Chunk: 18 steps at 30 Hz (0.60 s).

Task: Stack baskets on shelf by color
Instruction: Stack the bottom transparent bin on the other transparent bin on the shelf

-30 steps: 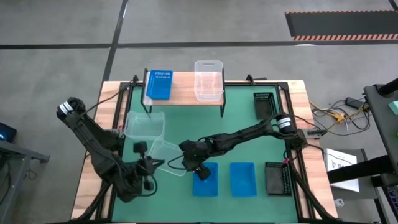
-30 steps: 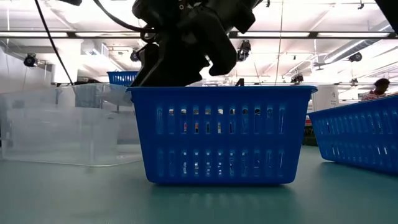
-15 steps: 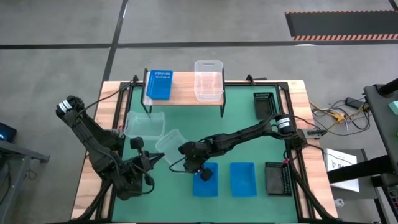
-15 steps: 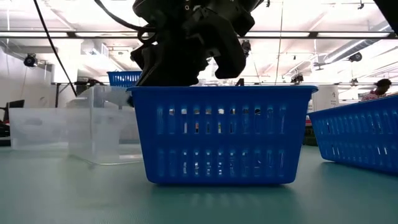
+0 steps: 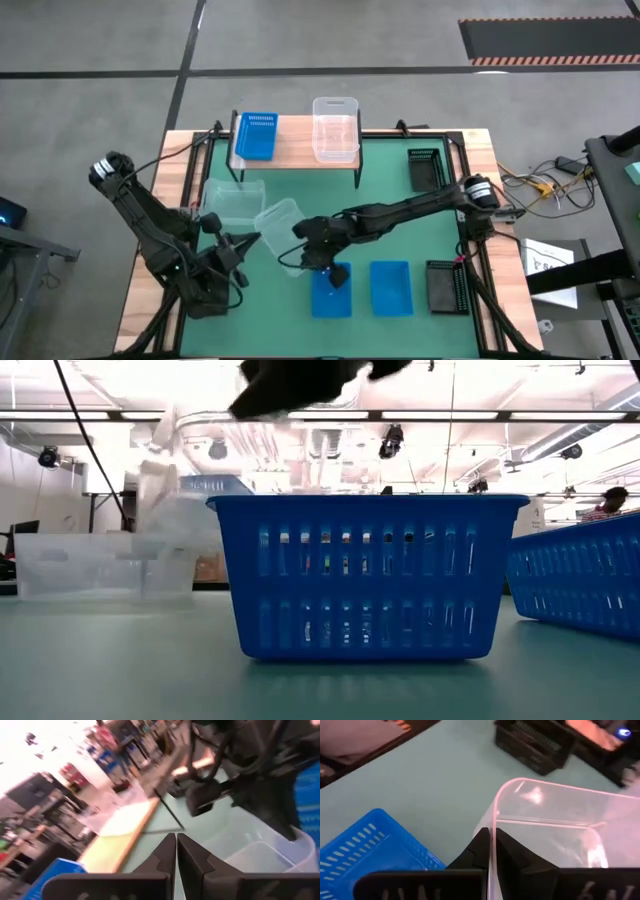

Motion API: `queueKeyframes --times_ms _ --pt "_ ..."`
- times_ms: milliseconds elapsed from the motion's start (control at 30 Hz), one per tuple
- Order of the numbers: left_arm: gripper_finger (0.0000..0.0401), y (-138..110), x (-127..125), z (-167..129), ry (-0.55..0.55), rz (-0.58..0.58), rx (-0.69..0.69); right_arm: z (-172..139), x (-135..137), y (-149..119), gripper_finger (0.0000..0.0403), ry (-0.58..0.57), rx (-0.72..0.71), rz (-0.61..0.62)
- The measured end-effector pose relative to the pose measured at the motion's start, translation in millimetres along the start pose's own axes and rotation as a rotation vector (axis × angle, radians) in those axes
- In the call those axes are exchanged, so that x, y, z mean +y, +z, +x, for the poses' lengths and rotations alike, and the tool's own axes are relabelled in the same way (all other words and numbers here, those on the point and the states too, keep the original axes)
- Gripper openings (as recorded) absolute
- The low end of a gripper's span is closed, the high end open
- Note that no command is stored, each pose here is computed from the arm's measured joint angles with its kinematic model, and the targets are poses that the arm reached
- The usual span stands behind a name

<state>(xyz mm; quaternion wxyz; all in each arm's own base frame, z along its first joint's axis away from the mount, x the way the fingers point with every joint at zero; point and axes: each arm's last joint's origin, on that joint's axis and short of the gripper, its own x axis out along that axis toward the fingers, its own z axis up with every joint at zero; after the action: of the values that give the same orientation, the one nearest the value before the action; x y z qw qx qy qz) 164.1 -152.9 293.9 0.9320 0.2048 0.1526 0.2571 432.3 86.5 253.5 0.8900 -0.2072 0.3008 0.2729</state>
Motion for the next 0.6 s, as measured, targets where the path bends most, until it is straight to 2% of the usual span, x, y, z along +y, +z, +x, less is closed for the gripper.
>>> queueKeyframes --times_ms 200,333,500,600 --pt "0.0 6 21 -4 0.12 -0.039 -0.078 -26 20 23 0.0009 -0.17 0.046 -0.017" --pt "0.0 9 33 -6 0.134 -0.061 -0.09 -53 28 40 0.0009 -0.285 0.031 0.03" --pt "0.0 9 34 -7 0.133 -0.073 -0.091 -100 24 63 0.0009 -0.442 0.034 0.083" --pt "0.0 9 33 -7 0.135 -0.029 -0.088 -131 12 77 0.0009 -0.513 0.037 0.104"
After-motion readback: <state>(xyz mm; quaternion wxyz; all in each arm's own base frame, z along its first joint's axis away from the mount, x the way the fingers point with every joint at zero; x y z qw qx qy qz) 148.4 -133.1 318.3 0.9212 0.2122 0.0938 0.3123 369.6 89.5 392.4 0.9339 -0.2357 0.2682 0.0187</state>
